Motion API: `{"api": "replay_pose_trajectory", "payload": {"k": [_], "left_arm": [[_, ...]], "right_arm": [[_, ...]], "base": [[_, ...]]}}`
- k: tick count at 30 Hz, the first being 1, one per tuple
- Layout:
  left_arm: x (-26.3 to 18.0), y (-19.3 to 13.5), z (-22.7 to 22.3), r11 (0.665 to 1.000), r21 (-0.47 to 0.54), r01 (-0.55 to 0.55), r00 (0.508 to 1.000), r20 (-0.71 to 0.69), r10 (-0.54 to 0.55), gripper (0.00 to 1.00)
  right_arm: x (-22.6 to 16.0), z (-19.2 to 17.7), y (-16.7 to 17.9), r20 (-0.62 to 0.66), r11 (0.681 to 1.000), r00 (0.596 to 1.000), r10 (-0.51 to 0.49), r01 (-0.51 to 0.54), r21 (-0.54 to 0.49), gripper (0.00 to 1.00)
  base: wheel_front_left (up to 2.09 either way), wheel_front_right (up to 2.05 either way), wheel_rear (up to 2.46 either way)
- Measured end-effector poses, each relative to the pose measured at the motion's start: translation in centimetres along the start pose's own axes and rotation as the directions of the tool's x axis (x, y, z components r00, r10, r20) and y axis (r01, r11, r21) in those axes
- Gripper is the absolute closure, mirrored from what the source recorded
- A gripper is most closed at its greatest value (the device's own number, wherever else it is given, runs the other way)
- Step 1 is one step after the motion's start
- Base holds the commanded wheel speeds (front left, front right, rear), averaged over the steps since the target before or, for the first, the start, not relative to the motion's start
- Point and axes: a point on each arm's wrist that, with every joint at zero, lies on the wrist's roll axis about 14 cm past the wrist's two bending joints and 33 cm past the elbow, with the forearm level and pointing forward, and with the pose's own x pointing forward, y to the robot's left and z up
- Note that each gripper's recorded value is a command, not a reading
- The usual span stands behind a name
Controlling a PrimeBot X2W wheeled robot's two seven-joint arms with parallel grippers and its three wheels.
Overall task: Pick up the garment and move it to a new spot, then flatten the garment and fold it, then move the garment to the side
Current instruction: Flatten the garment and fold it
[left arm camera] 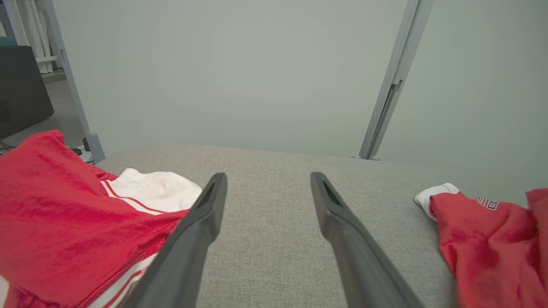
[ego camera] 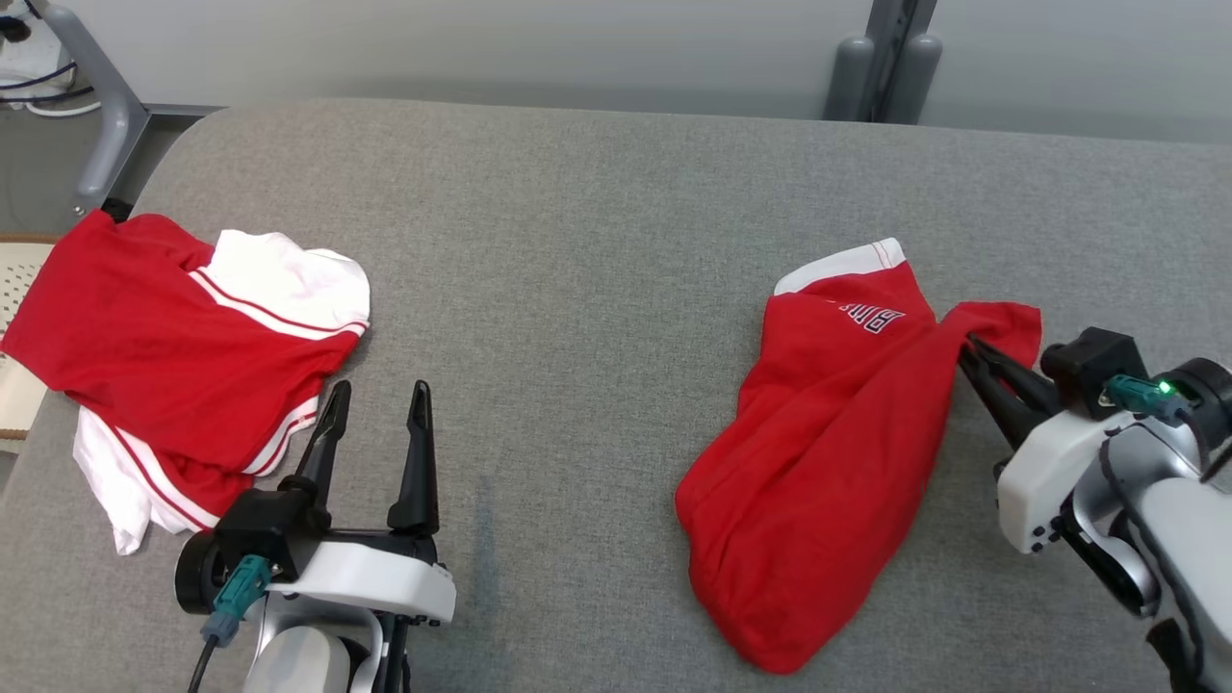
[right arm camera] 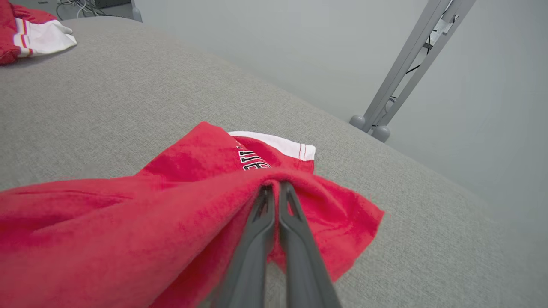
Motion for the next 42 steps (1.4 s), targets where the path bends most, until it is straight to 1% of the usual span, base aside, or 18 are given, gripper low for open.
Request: {"api": "replay_pose_trajectory", "payload": {"k": [8, 9, 11, 12, 13, 20, 23, 25, 28, 31, 32, 33, 34, 35, 36, 37, 38, 42], "left_arm": [[0.2, 0.3, -0.1, 1.0, 0.0, -0.01, 1.0, -0.003, 0.01, 0.0], [0.2, 0.3, -0.1, 1.0, 0.0, -0.01, 1.0, -0.002, 0.01, 0.0], [0.3, 0.3, 0.0, 1.0, 0.001, -0.009, 1.0, -0.001, 0.009, 0.0], [0.3, 0.2, 0.0, 1.0, 0.002, -0.008, 1.0, 0.0, 0.008, 0.0], [0.3, 0.2, 0.0, 1.0, 0.002, -0.007, 1.0, 0.002, 0.007, 0.0], [0.6, -0.5, 0.4, 1.0, 0.006, 0.014, 1.0, 0.015, -0.014, 0.0], [0.6, -1.0, 0.4, 1.0, 0.004, 0.028, 0.999, 0.017, -0.028, 0.0], [0.7, -1.3, 0.4, 0.999, 0.007, 0.038, 0.999, 0.018, -0.039, 0.0], [0.8, -1.7, 0.5, 0.999, 0.005, 0.05, 0.999, 0.02, -0.05, 0.0], [1.0, -1.9, 0.4, 0.998, 0.005, 0.058, 0.998, 0.019, -0.058, 0.0], [1.0, -1.9, 0.4, 0.998, 0.005, 0.058, 0.998, 0.019, -0.058, 0.0], [1.0, -2.1, 0.4, 0.998, 0.004, 0.062, 0.998, 0.018, -0.062, 0.0], [1.0, -2.1, 0.3, 0.998, 0.005, 0.063, 0.998, 0.017, -0.063, 0.0], [1.0, -2.1, 0.3, 0.998, 0.005, 0.064, 0.998, 0.017, -0.064, 0.0], [1.0, -2.1, 0.3, 0.998, 0.005, 0.064, 0.998, 0.017, -0.064, 0.0], [1.0, -2.1, 0.3, 0.998, 0.006, 0.065, 0.998, 0.015, -0.065, 0.0], [0.9, -2.2, 0.3, 0.998, 0.005, 0.068, 0.998, 0.013, -0.068, 0.0], [0.7, -2.0, 0.3, 0.998, 0.007, 0.064, 0.998, 0.012, -0.064, 0.0]], "right_arm": [[2.4, -2.2, 0.2, -0.056, 1.0, 0.998, 0.001, 0.0, 0.009, 1.0], [2.5, -2.3, -0.1, -0.057, 1.0, 0.998, -0.008, 0.008, 0.008, 0.94], [2.5, -2.6, -0.7, -0.053, 1.0, 0.998, -0.023, 0.023, 0.002, 0.56], [2.5, -2.6, -1.0, -0.046, 1.0, 0.998, -0.029, 0.029, -0.001, 0.19], [2.5, -2.6, -1.2, -0.039, 0.999, 0.999, -0.034, 0.034, -0.006, 0.0], [1.1, -1.4, -2.3, 0.03, 0.998, 0.998, -0.052, 0.053, -0.046, 0.0], [0.2, -0.4, -0.3, 0.074, 0.993, 0.997, 0.031, -0.022, -0.119, 0.0], [-0.8, -0.4, 2.1, 0.083, 0.98, 0.989, 0.12, -0.105, -0.167, 0.0], [-2.8, -0.8, 5.3, 0.074, 0.943, 0.964, 0.254, -0.23, -0.239, 0.0], [-4.8, -0.8, 7.5, 0.058, 0.886, 0.929, 0.365, -0.327, -0.329, 0.0], [-4.8, -0.8, 7.5, 0.058, 0.886, 0.929, 0.365, -0.327, -0.329, 0.0], [-5.9, -0.8, 8.8, 0.046, 0.85, 0.905, 0.423, -0.379, -0.366, 0.0], [-6.3, -0.8, 9.5, 0.043, 0.831, 0.89, 0.453, -0.404, -0.382, 0.0], [-6.6, -0.8, 9.8, 0.037, 0.815, 0.881, 0.472, -0.42, -0.399, 0.0], [-6.6, -0.8, 9.8, 0.037, 0.815, 0.881, 0.472, -0.42, -0.399, 0.0], [-7.1, -1.3, 10.3, 0.007, 0.783, 0.865, 0.502, -0.451, -0.429, 0.0], [-7.2, -1.8, 10.4, -0.013, 0.767, 0.859, 0.512, -0.464, -0.442, 0.0], [-6.8, -2.1, 11.0, -0.034, 0.743, 0.844, 0.535, -0.49, -0.456, 0.0]], "base": [[0.0, 0.0, 0.0], [0.0, 0.0, 0.0], [0.0, 0.0, 0.0], [0.0, 0.0, 0.0], [0.0, 0.0, 0.0], [0.0, 0.0, 0.0], [0.0, 0.0, 0.0], [0.0, 0.0, 0.0], [0.0, 0.0, 0.0], [0.0, 0.0, 0.0], [0.0, 0.0, 0.0], [0.0, 0.0, 0.0], [0.0, 0.0, 0.0], [0.0, 0.0, 0.0], [0.0, 0.0, 0.0], [0.0, 0.0, 0.0], [0.0, 0.0, 0.0], [0.0, 0.0, 0.0]]}}
